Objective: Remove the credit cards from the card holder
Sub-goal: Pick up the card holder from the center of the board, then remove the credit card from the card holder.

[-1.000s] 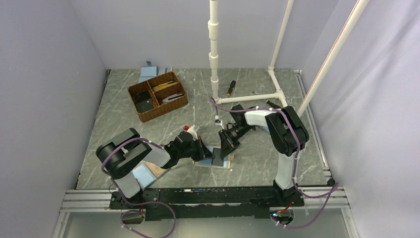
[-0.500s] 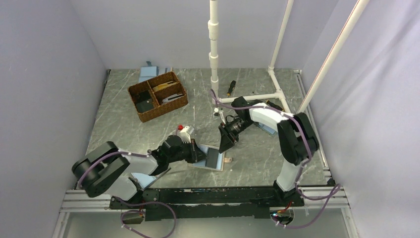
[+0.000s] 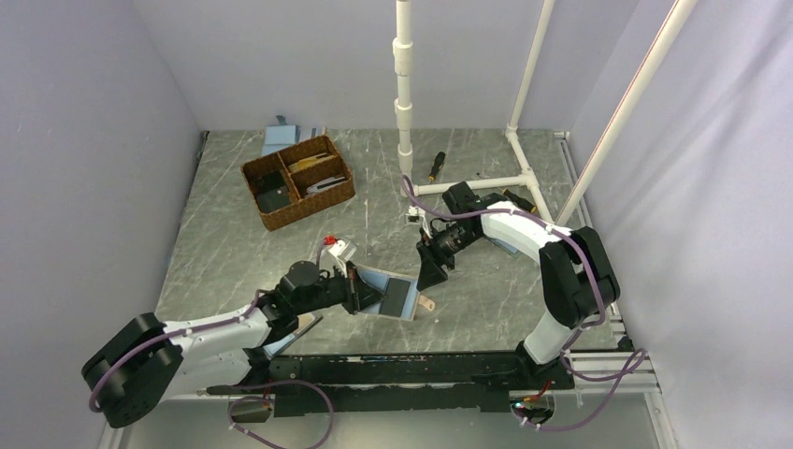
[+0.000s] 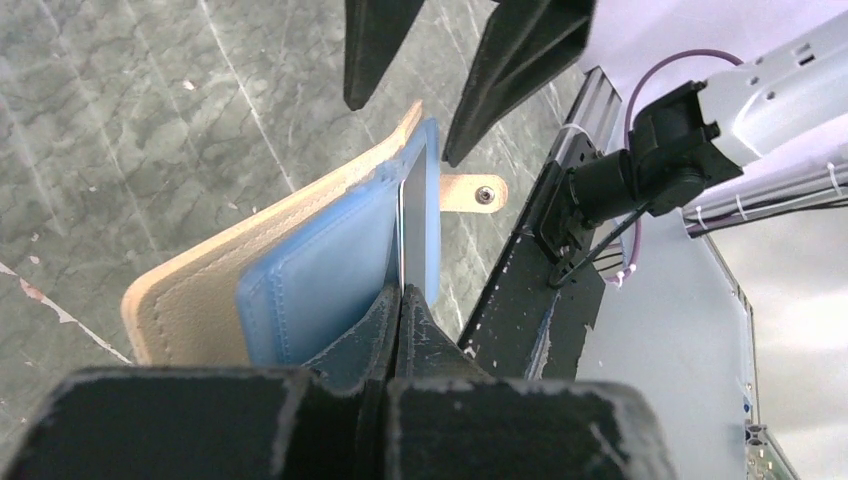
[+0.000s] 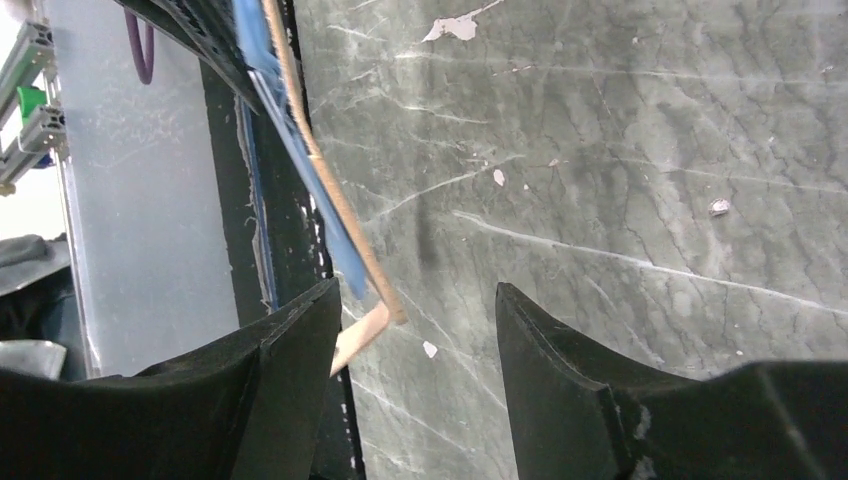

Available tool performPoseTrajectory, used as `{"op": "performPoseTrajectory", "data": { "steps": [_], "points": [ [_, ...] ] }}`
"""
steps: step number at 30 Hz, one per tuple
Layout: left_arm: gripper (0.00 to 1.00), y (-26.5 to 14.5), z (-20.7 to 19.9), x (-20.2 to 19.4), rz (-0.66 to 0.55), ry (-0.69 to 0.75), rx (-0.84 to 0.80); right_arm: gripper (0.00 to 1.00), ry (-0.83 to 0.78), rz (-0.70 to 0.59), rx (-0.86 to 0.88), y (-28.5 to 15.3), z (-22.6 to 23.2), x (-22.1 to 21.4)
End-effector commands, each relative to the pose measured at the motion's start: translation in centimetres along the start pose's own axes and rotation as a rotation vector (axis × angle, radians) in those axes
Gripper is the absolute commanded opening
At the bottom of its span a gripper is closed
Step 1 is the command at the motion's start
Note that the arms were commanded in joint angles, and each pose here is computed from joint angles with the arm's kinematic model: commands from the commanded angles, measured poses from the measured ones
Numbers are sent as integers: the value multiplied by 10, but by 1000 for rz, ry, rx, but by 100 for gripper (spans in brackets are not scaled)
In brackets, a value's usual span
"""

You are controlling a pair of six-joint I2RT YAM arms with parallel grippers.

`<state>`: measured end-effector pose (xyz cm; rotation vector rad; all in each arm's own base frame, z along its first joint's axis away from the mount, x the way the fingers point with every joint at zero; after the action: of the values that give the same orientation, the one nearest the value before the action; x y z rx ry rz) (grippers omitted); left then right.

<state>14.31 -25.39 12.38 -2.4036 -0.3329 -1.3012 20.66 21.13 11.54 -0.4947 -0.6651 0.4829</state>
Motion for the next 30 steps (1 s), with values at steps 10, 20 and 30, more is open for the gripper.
{"op": "performPoseTrajectory", "data": {
  "steps": [10,20,30],
  "points": [
    [0,-7,-17,9,-38,83,-113,53,-179,-17,243,8,35,0],
    [0,-14,-17,14,-88,74,-96,2,-186,7,290,7,43,0],
    [0,-34,-18,21,-110,-60,-187,0,-227,-6,218,6,41,2]
  ]
}}
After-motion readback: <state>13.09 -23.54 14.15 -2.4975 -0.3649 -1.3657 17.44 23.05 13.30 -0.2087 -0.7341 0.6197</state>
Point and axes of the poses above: each gripper's point midway between its finger pads, its own y axis out along the fingers, its own z axis along the line the jaws close on, x = y × z, the point moved 4 cm from there along -y, back along the fingers, and after that the axes turned 11 degrees about y, right-handed, at the moved point
